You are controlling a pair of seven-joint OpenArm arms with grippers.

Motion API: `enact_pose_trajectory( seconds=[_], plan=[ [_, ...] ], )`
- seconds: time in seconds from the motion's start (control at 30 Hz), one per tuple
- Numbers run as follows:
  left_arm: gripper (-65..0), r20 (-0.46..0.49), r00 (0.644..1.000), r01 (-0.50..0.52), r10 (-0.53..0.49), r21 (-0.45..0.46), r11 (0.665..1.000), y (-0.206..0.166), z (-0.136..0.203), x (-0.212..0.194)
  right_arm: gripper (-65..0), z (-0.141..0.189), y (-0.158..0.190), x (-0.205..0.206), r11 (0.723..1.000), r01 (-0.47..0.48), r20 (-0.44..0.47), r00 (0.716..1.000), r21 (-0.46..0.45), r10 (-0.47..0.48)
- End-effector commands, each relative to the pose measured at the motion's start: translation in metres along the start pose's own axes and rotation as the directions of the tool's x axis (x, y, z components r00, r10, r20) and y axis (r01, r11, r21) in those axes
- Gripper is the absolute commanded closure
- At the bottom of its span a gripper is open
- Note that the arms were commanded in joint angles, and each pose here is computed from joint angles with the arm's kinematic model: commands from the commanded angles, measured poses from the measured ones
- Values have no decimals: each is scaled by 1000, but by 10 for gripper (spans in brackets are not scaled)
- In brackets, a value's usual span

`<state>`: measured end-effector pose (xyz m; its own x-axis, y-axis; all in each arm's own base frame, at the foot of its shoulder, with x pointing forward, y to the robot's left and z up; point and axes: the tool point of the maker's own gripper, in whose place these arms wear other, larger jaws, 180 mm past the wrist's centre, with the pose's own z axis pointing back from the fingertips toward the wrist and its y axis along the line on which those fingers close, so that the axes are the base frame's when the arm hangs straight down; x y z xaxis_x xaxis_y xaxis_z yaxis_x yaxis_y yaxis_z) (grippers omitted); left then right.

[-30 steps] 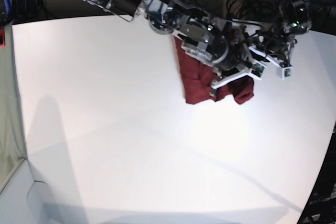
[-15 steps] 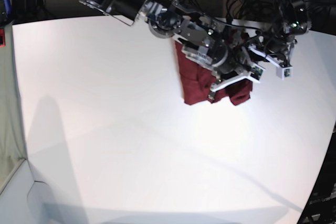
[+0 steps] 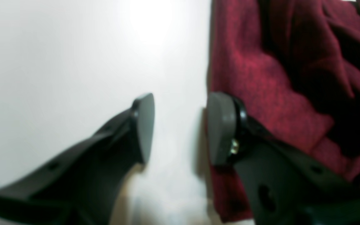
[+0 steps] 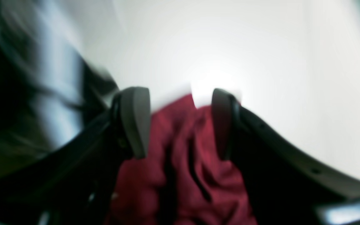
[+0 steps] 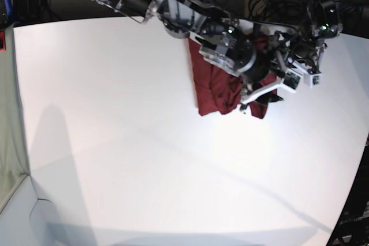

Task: Layout the t-shirt on the table in an organized manner, then fold the t-shirt properly
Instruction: 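Carry the held end with the right gripper over onto the folded half, then release the fabric with the right gripper and tuck the loose edge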

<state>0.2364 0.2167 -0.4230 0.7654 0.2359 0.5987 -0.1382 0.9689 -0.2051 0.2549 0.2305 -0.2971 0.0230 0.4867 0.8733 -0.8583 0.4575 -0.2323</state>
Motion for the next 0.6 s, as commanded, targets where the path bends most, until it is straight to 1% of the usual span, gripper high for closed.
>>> enact_pose_trajectory(
  seconds=[0.0, 0.07, 0.2, 0.37, 0.47, 0.57],
  plan=[
    [-270, 36, 999, 9, -9, -3, 1000, 0, 2, 12, -329, 4, -8, 24, 1000, 16, 73, 997, -22, -14],
    [-270, 38, 999, 10, -10, -2, 1000, 0, 3, 13, -331, 7, -20, 26, 998, 38, 86, 996, -49, -33],
    [-270, 38, 999, 11, -11, -3, 1000, 0, 3, 13, -332, 12, -53, 4, 990, 73, 47, 997, -119, -67],
    [-270, 41, 999, 8, -7, -6, 1000, -1, 2, 13, -333, 14, -99, -26, 965, 144, -7, 989, -221, -149],
    [-270, 41, 999, 11, -10, -6, 1000, -1, 3, 13, -333, 14, -109, -41, 955, 168, -34, 983, -245, -181],
    [-270, 42, 999, 11, -10, -6, 1000, -1, 3, 13, -333, 11, -106, -53, 955, 170, -67, 979, -243, -191]
  ],
)
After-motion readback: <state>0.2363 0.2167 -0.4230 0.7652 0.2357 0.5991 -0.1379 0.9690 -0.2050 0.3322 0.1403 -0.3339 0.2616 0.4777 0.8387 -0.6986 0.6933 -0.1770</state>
